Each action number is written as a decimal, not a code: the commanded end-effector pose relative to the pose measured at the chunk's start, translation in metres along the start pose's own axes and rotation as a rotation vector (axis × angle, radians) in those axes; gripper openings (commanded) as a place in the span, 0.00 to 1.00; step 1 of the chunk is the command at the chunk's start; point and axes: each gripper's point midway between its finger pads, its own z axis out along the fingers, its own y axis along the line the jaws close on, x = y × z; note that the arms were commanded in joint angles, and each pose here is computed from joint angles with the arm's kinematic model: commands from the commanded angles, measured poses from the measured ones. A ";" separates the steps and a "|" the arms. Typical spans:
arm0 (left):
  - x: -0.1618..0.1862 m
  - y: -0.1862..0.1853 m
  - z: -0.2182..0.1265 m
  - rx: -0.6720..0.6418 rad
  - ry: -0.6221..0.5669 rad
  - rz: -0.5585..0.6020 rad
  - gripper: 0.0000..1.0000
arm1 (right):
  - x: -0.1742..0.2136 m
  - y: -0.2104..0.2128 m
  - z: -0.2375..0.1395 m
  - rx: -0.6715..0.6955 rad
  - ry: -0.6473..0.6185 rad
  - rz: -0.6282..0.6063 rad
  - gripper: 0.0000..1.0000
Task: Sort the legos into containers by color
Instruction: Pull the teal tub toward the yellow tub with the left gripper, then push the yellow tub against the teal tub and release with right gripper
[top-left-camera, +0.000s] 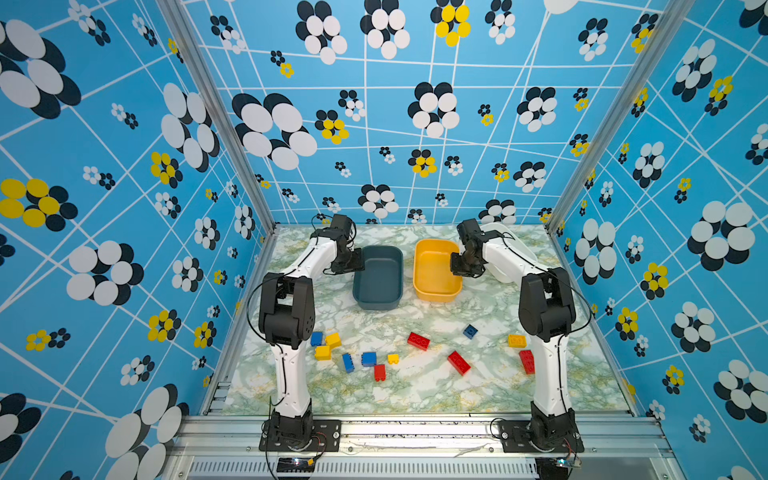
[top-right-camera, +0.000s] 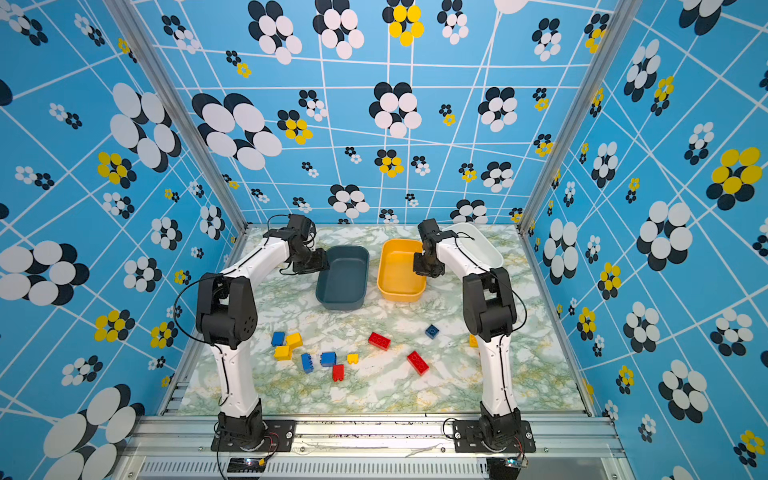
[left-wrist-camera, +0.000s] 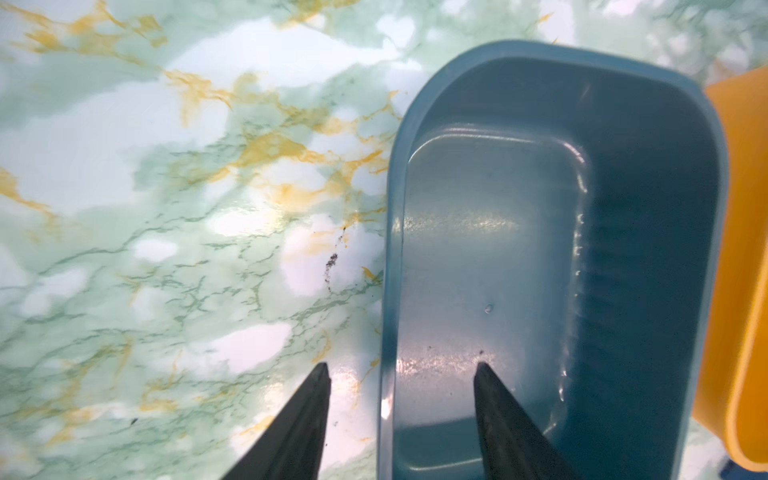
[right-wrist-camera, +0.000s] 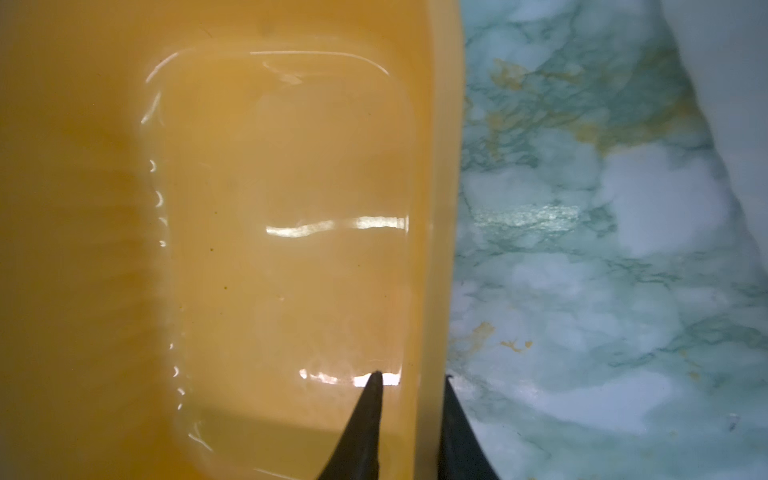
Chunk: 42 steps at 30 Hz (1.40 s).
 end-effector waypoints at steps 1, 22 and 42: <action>-0.009 0.000 -0.021 0.035 -0.059 -0.032 0.61 | -0.005 0.007 -0.007 -0.023 -0.023 -0.009 0.17; -0.001 0.013 -0.032 0.039 -0.094 -0.084 0.67 | 0.022 0.027 -0.014 -0.048 0.004 -0.038 0.07; 0.001 0.015 -0.032 0.038 -0.097 -0.091 0.69 | 0.028 0.041 -0.009 -0.071 0.016 -0.036 0.08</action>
